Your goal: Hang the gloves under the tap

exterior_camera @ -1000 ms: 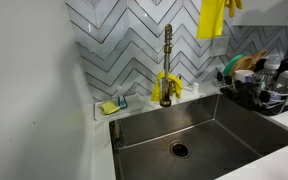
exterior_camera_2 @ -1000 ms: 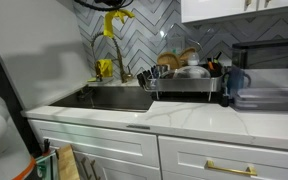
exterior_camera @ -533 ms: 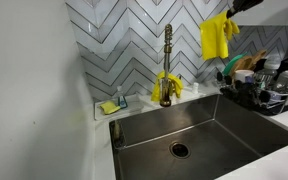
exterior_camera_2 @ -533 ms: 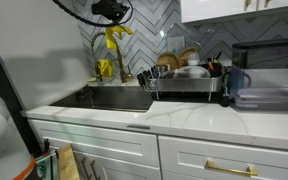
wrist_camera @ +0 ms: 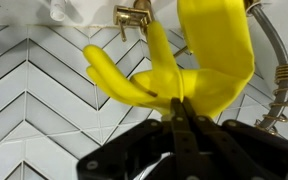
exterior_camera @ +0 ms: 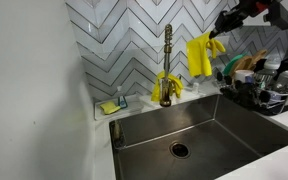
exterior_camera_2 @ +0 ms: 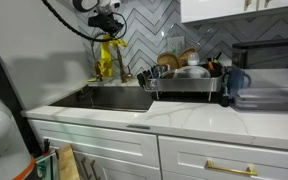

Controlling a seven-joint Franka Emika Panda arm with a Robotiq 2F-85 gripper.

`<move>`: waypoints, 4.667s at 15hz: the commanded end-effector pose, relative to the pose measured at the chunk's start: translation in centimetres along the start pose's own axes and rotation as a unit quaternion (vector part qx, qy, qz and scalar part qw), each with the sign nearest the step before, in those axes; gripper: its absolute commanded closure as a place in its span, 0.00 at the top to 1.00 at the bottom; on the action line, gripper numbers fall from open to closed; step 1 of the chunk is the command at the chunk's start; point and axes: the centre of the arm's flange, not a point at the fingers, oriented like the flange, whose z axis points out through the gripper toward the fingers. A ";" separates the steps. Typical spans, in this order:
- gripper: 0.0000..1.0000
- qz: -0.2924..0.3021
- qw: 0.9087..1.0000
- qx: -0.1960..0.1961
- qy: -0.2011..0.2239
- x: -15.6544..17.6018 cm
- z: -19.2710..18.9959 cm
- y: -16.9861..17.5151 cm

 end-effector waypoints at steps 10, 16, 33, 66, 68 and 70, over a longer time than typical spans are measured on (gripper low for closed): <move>0.00 0.124 0.985 0.075 0.089 2.3 6.1 -3.0; 0.00 0.177 0.977 0.099 0.064 0.8 8.6 -3.8; 0.00 0.255 0.947 0.174 0.093 0.0 10.3 -4.6; 0.00 0.203 0.970 0.133 0.016 -4.7 12.1 -1.5; 0.00 0.178 0.977 0.119 0.002 -4.9 11.9 -0.7; 0.00 0.160 0.981 0.110 -0.009 -4.9 11.8 -0.4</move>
